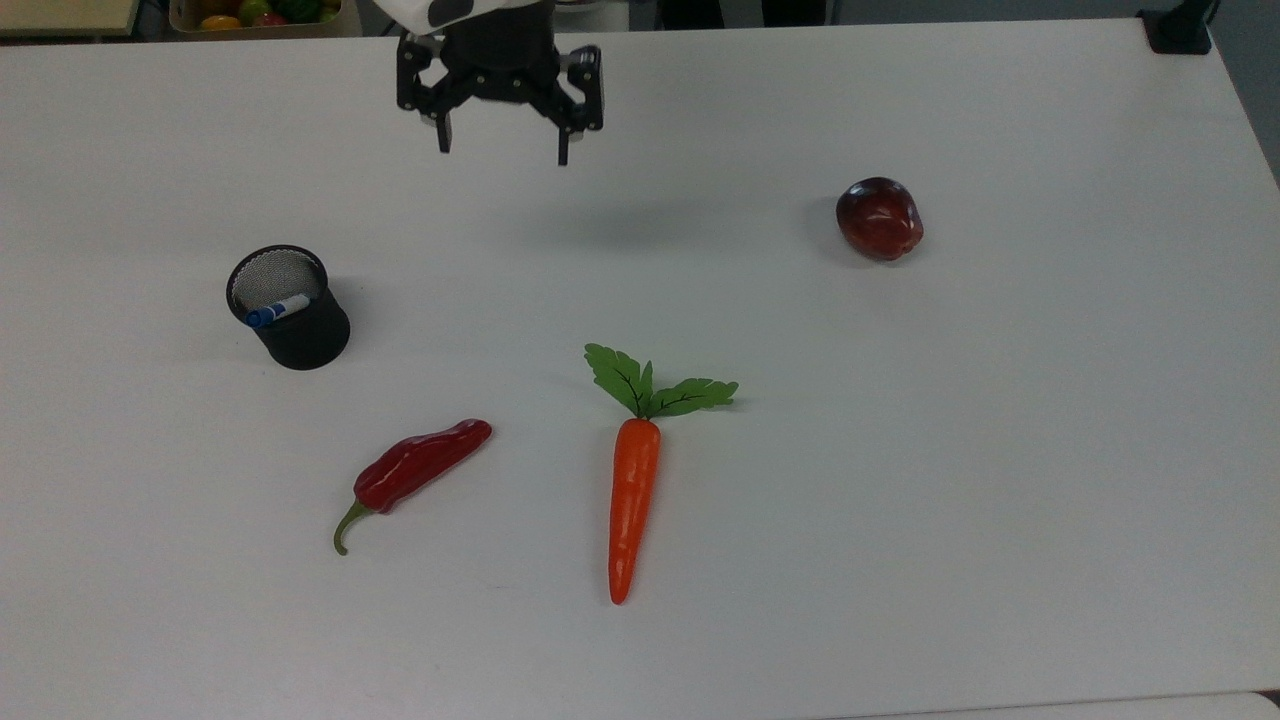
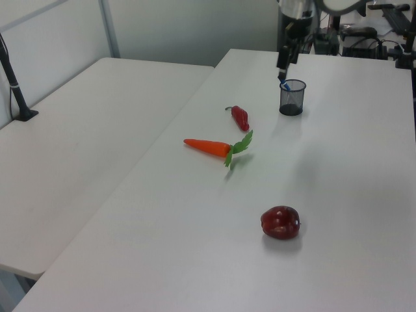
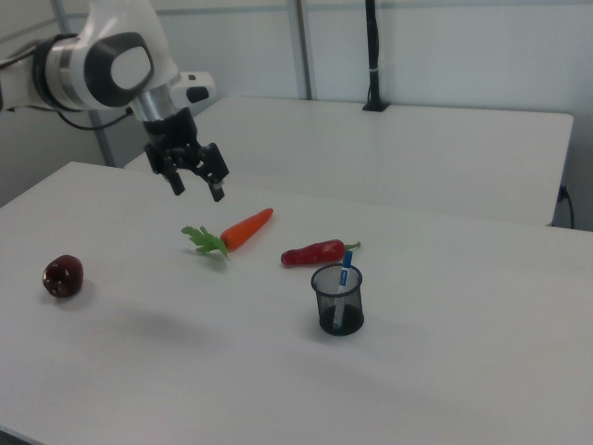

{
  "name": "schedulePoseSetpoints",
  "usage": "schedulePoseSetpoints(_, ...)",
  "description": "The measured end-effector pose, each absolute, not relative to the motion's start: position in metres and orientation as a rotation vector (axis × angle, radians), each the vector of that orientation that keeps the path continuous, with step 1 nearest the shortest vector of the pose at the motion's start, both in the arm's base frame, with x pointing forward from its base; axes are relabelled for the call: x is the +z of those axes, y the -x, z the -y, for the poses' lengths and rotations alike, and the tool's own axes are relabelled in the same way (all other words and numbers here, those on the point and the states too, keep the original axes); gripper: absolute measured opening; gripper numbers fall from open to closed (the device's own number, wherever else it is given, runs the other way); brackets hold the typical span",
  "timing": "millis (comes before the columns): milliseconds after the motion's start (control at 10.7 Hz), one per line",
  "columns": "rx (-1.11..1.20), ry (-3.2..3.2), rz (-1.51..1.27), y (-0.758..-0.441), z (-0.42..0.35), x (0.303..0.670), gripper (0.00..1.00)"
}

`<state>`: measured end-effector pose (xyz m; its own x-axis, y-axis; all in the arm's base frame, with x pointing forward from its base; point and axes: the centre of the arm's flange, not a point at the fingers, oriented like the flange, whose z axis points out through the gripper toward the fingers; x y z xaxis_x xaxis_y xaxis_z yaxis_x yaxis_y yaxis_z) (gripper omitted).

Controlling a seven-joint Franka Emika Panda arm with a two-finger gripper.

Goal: Place marker

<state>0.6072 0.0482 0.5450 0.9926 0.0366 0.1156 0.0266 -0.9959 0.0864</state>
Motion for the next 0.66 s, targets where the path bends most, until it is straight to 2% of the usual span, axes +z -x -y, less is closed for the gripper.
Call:
schedulePoseSetpoints(375, 0.035, -3.112, -0.105, -0.562, -0.046, 0.590, 1.00)
schedulePoseSetpoints(657, 0.037, -3.120, -0.091, -0.557, -0.041, 0.597, 1.00)
